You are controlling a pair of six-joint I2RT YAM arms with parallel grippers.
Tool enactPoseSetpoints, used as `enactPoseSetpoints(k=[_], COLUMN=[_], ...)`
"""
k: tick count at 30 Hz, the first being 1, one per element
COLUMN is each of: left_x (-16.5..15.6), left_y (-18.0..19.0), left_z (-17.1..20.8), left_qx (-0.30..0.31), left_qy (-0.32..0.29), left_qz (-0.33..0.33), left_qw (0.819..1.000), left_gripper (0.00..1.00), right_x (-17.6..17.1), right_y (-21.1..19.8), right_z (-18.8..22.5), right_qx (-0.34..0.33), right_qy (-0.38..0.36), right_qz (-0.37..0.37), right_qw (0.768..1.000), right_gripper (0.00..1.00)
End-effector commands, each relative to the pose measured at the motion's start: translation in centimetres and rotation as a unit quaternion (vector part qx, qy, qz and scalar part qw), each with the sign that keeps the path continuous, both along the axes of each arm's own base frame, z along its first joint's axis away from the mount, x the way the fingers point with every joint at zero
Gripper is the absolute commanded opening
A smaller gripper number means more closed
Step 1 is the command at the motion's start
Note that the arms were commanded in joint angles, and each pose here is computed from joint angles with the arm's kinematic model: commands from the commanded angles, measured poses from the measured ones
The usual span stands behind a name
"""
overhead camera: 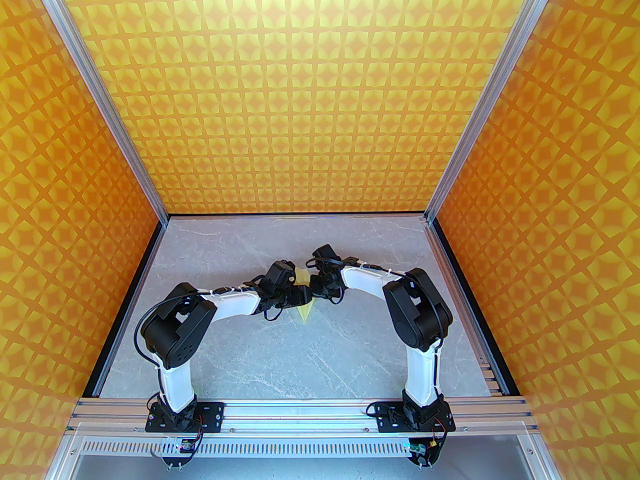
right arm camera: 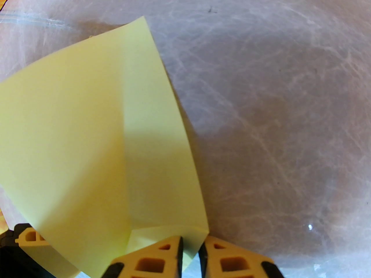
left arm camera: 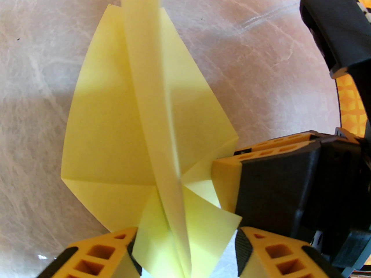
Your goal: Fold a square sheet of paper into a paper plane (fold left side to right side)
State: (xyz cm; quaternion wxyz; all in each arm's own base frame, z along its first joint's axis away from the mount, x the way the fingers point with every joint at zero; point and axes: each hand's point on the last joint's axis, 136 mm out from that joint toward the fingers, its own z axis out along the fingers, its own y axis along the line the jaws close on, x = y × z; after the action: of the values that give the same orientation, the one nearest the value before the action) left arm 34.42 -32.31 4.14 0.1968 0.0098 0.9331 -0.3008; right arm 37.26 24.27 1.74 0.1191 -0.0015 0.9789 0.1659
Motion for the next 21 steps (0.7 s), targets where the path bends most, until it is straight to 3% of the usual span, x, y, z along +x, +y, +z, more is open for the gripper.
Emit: enactPoseSetpoints(k=[1, 4, 7, 8, 15, 21], left_x=[-1.7, -1.9, -1.8, -1.7, -1.6, -1.6], left_y=[-2.1, -2.0, -1.7, -1.6, -1.6, -1.9], left_z=[-0.9, -1.3, -1.8, -1.9, -1.7, -1.6], left_qx=[0.021, 0.03, 0.042, 0.045, 0.047, 0.051], left_qy=[0.003, 0.006, 0.01, 0.011, 0.008, 0.004], left_qz=[-0.051, -0.049, -0.046, -0.045, -0.042, -0.047], left_qw=[0.998, 0.998, 0.998, 0.998, 0.998, 0.998], left_gripper=[0.62, 0.61, 0.46, 0.45, 0.46, 0.52], right_x=[-0.3, -0.4, -0.4, -0.4, 0.2, 0.4], right_y=[0.1, 0.1, 0.0, 0.0, -0.9, -2.5], right_z=[0.3, 0.3, 0.3, 0.4, 2.0, 3.3], right_qx=[0.01, 0.011, 0.011, 0.01, 0.026, 0.039], right_qy=[0.002, 0.003, 0.002, 0.001, -0.021, -0.033], right_qz=[-0.01, -0.011, -0.012, -0.013, -0.029, -0.058], right_qw=[1.0, 1.0, 1.0, 1.0, 0.999, 0.997], right_gripper=[0.19, 0.18, 0.18, 0.18, 0.2, 0.34])
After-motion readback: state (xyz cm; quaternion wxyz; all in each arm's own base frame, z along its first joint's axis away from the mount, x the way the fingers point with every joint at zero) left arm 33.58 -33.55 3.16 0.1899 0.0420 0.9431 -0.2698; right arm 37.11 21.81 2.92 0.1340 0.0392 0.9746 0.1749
